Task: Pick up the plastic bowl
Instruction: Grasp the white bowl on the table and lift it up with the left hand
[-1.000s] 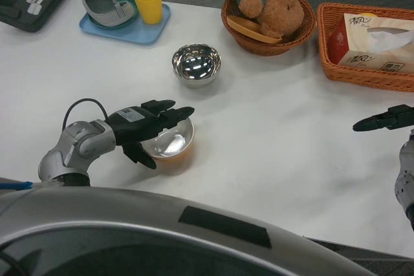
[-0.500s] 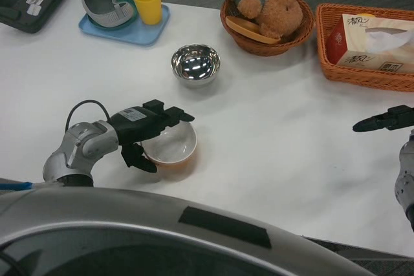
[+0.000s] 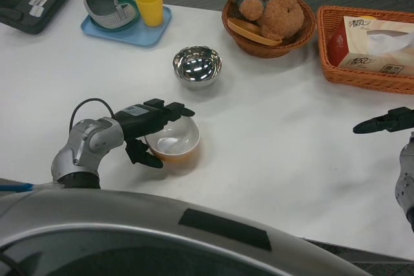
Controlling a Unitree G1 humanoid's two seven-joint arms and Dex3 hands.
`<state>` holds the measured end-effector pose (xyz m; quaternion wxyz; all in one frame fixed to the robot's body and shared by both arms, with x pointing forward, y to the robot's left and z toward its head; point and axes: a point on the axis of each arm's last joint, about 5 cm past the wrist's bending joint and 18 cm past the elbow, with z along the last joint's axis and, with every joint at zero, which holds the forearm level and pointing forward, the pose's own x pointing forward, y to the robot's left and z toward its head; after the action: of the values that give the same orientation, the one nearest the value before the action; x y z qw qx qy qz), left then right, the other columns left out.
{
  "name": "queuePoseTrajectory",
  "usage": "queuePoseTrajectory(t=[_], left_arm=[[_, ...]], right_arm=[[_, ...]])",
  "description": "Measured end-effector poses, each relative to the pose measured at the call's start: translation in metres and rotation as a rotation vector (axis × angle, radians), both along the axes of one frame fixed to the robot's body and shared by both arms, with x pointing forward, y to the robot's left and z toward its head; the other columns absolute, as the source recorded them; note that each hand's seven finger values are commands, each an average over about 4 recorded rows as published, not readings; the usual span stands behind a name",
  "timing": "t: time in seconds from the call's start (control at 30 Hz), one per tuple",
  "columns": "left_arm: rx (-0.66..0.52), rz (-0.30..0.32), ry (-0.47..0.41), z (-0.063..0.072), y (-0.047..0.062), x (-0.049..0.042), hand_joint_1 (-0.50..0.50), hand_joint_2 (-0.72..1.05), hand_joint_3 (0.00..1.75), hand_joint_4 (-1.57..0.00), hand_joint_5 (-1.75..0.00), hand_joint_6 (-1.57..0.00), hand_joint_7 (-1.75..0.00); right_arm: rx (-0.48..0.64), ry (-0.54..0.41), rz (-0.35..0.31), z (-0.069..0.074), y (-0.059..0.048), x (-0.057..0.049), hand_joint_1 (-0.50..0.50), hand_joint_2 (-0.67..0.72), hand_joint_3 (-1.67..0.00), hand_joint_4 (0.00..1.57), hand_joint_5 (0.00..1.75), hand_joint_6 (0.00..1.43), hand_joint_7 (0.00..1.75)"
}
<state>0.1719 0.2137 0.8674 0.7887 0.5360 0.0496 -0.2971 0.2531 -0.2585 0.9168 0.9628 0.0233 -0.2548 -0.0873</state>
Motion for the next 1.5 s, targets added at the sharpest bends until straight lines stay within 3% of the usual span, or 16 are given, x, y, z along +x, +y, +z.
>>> queuePoseTrajectory(t=[0.3, 0.5, 0.67, 1.07, 1.5], left_arm=[[0.006, -0.083, -0.038, 0.012, -0.012, 0.0198, -0.50, 0.87, 1.75, -0.60, -1.75, -0.07, -1.68], [0.080, -0.205, -0.145, 0.038, -0.024, 0.0409, -0.50, 0.87, 1.75, -0.60, -1.75, -0.07, -1.68], [0.089, -0.252, -0.218, 0.053, -0.033, 0.0523, -0.50, 0.87, 1.75, -0.60, -1.75, -0.08, -1.68], [0.095, -0.300, -0.326, 0.077, -0.038, 0.0667, -0.50, 0.87, 1.75, -0.60, -1.75, -0.08, -1.68], [0.009, -0.269, -0.455, 0.096, -0.036, 0.0828, -0.50, 0.87, 1.75, -0.60, -1.75, -0.08, -1.68]], right_arm=[[0.003, 0.000, -0.003, -0.001, 0.000, -0.001, -0.46, 0.72, 0.00, 0.00, 0.00, 0.00, 0.00], [0.003, -0.001, -0.003, -0.001, 0.000, -0.001, -0.46, 0.72, 0.00, 0.00, 0.00, 0.00, 0.00], [0.003, -0.001, -0.004, -0.001, 0.000, -0.001, -0.46, 0.72, 0.00, 0.00, 0.00, 0.00, 0.00], [0.001, 0.004, -0.010, -0.002, -0.001, -0.002, -0.46, 0.72, 0.00, 0.00, 0.00, 0.00, 0.00], [-0.017, 0.004, -0.008, 0.003, 0.001, 0.009, -0.46, 0.72, 0.00, 0.00, 0.00, 0.00, 0.00]])
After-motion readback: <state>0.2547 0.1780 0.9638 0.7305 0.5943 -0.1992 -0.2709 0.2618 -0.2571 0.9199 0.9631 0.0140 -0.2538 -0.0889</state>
